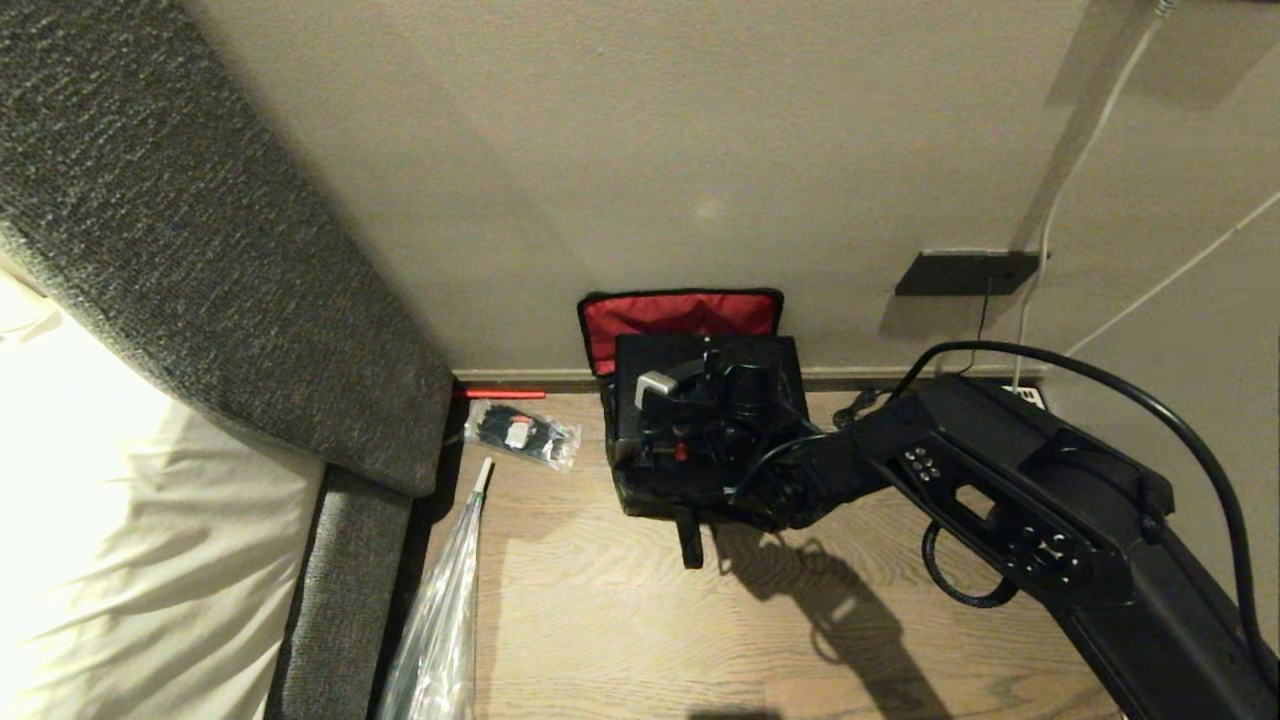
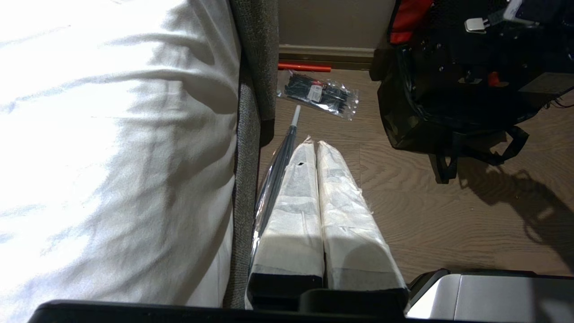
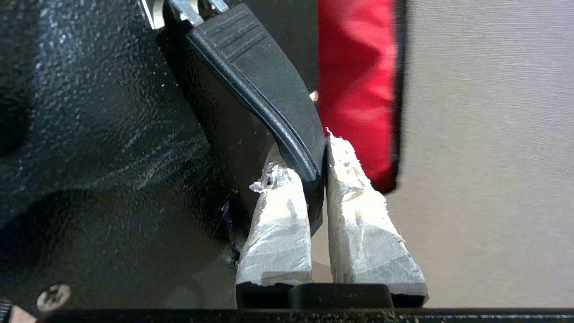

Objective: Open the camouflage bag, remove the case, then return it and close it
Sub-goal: Place the black box back

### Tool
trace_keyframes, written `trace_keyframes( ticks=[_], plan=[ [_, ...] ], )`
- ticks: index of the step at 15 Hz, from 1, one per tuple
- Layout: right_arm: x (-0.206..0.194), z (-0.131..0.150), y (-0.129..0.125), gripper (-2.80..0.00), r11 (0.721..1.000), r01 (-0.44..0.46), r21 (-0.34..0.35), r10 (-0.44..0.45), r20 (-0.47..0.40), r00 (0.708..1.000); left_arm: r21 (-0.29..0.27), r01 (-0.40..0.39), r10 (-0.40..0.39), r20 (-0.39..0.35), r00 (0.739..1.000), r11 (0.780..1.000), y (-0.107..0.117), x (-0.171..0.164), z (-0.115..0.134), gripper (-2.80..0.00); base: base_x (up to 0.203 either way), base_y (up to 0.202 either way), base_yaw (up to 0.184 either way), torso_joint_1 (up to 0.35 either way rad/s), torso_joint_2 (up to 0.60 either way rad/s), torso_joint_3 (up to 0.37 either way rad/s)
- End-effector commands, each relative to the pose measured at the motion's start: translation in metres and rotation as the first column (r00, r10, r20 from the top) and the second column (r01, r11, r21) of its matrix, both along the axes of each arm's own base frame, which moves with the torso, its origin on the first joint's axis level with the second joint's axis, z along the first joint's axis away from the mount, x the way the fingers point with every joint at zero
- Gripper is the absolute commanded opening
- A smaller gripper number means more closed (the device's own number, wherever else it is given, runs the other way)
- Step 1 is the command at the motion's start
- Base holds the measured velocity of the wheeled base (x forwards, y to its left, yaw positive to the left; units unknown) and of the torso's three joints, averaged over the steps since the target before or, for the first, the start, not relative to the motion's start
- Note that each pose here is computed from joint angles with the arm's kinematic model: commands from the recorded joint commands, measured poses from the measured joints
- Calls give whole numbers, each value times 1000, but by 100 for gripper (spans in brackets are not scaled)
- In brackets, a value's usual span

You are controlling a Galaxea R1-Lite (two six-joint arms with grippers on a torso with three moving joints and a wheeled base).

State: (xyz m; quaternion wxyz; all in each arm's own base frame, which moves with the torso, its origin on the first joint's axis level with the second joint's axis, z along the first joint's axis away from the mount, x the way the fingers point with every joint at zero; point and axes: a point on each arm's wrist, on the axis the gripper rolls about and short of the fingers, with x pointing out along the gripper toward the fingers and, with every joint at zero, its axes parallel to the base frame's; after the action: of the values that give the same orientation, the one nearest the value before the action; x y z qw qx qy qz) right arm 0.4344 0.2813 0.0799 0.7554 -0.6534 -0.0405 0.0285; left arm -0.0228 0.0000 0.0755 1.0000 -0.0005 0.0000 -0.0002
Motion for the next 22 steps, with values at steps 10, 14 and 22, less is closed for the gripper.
trace_keyframes(
  ticks=[10,14,22],
  plan=[
    [4,-2,4,-280,1000,1,9,-1,-13,1000,0,0,0,0,1000,1000,0,0,0,-280,0,0,0,0,0,0],
    [-3,1,12,-280,1000,-18,2,18,-20,1000,0,0,0,-1,1000,1000,0,0,0,-280,0,0,0,0,0,0],
    [1,-32,16,-280,999,-21,-30,19,-71,997,0,0,0,0,1000,1000,0,0,0,-280,0,0,0,0,0,0]
  ],
)
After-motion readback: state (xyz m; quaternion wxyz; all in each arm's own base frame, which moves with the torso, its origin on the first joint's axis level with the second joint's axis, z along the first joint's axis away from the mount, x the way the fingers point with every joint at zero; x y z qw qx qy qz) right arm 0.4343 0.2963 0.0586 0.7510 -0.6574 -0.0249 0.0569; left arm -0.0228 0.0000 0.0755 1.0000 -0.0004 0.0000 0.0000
